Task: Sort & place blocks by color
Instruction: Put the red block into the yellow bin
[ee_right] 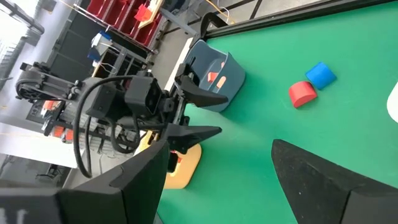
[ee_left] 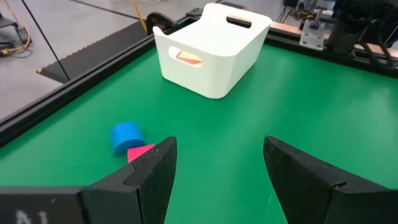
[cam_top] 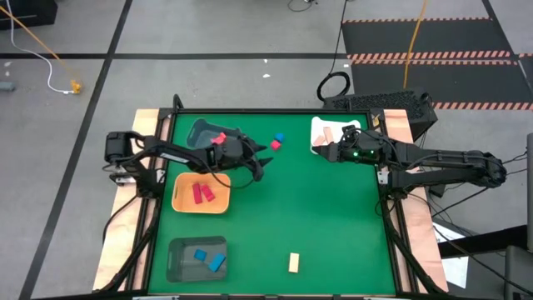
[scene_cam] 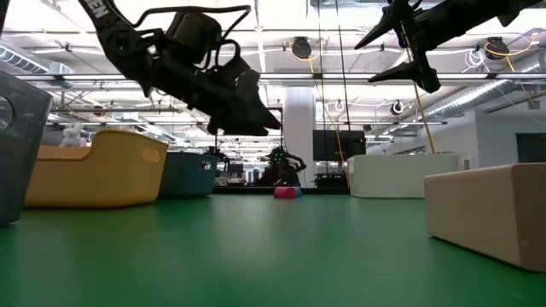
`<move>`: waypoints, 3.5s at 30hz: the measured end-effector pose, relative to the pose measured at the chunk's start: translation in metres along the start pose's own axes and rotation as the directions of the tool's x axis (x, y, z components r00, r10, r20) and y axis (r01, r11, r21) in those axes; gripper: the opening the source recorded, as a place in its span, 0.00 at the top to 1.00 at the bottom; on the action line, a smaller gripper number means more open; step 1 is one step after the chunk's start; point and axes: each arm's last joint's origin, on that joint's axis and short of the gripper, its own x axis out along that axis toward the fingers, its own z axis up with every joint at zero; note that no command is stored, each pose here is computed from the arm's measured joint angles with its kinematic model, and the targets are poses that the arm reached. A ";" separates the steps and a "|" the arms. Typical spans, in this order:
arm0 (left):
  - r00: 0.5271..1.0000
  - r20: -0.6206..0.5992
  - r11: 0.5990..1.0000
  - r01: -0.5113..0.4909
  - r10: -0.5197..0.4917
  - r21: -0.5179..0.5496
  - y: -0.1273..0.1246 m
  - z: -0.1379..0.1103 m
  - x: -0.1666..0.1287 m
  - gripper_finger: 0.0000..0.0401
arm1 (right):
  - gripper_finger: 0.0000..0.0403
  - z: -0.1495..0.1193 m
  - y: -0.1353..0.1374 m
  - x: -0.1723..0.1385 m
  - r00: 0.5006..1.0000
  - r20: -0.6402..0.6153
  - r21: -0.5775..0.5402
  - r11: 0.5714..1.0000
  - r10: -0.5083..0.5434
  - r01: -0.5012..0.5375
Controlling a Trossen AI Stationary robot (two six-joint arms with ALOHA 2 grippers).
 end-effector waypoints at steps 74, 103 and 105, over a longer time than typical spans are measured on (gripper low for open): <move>0.956 -0.188 0.975 -0.221 0.224 0.035 0.040 -0.044 0.102 0.14 | 0.31 0.000 0.000 0.000 1.000 0.000 0.000 1.000 -0.001 0.001; 0.946 -0.265 0.976 -0.209 0.185 -0.063 0.046 -0.048 0.100 0.66 | 0.31 0.000 0.000 0.000 1.000 0.000 0.000 1.000 0.000 0.000; 0.948 -0.273 0.978 -0.192 0.165 -0.078 0.045 -0.045 0.098 0.66 | 0.31 0.000 0.000 0.000 1.000 0.000 0.000 1.000 0.000 0.000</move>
